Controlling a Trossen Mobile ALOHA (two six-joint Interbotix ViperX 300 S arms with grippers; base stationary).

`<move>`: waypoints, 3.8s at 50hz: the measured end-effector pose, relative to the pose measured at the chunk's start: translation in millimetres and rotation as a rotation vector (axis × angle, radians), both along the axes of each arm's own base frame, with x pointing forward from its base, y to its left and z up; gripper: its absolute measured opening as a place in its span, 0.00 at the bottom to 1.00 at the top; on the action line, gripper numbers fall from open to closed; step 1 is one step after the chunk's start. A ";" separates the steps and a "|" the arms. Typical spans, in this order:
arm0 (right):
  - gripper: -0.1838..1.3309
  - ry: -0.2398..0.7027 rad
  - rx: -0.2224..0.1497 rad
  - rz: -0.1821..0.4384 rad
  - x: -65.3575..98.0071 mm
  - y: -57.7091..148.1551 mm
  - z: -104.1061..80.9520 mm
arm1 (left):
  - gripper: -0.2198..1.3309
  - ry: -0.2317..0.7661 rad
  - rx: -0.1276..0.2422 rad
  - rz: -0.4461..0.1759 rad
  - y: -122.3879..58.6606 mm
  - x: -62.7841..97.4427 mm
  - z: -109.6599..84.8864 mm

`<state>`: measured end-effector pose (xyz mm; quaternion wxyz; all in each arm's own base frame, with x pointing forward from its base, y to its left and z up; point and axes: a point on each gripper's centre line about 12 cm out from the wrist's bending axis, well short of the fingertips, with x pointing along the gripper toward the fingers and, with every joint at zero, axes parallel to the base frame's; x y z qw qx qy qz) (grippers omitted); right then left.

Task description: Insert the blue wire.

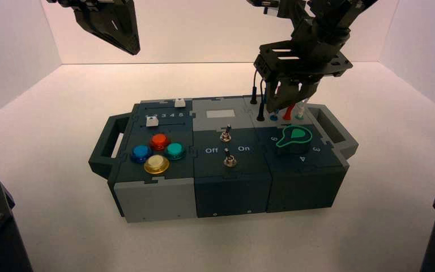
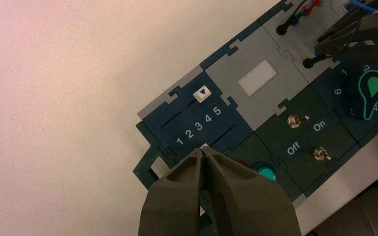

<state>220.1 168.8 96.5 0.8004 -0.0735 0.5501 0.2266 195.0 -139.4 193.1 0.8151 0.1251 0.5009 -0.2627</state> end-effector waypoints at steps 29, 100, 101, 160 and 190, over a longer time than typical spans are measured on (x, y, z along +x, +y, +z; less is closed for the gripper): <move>0.18 0.021 -0.014 0.007 4.4 3.8 -1.5 | 0.04 0.001 0.001 0.000 0.1 -0.1 -0.1; 0.27 0.061 -0.055 0.038 14.2 12.7 -7.6 | 0.03 0.003 0.002 0.000 0.2 -0.3 -0.2; 0.32 0.060 -0.054 0.038 14.7 13.6 -7.3 | 0.04 0.001 0.001 0.000 0.2 -0.4 0.2; 0.14 0.090 -0.064 0.024 13.0 5.6 11.1 | 0.04 -0.009 -0.008 0.000 1.3 -2.2 3.5; 0.11 0.102 -0.070 0.022 8.9 2.9 8.9 | 0.04 -0.010 -0.010 -0.001 0.8 -2.3 3.6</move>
